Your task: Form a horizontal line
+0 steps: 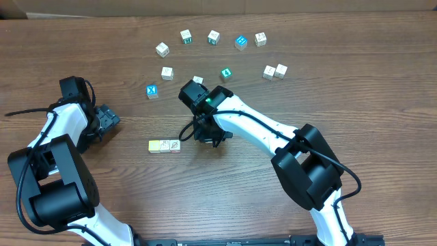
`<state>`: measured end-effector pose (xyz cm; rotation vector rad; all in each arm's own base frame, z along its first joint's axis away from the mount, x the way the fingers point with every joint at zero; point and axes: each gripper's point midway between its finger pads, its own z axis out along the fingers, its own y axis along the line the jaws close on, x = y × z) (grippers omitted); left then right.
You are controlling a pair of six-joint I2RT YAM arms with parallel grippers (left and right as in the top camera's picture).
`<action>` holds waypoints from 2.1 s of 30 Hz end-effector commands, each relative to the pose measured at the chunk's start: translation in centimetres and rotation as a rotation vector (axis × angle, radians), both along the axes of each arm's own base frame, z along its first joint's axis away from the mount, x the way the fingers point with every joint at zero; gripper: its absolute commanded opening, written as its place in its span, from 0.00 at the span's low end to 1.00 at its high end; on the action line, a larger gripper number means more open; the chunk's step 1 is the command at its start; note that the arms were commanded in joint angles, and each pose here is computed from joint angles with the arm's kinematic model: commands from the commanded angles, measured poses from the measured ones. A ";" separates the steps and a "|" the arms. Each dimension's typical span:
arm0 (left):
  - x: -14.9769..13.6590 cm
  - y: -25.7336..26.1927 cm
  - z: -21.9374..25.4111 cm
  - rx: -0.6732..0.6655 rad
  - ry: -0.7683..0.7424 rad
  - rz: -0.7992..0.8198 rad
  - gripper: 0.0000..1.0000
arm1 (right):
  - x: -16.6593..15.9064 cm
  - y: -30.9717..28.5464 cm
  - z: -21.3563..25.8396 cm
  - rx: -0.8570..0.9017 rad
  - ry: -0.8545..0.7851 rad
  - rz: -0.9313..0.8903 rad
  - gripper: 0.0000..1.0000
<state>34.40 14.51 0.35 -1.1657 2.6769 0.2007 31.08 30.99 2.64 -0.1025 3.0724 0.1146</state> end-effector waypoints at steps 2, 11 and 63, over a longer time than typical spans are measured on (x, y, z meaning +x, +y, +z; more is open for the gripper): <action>-0.6 -0.2 -0.8 -0.004 0.030 0.001 0.99 | 0.2 0.0 1.4 0.008 -0.037 -0.016 0.12; -0.6 -0.2 -0.8 -0.004 0.030 0.001 0.99 | 0.1 0.0 1.3 0.005 -0.034 -0.015 0.12; -0.6 -0.2 -0.8 -0.004 0.030 0.001 0.99 | 0.2 -0.1 0.1 -0.008 -0.069 -0.008 0.54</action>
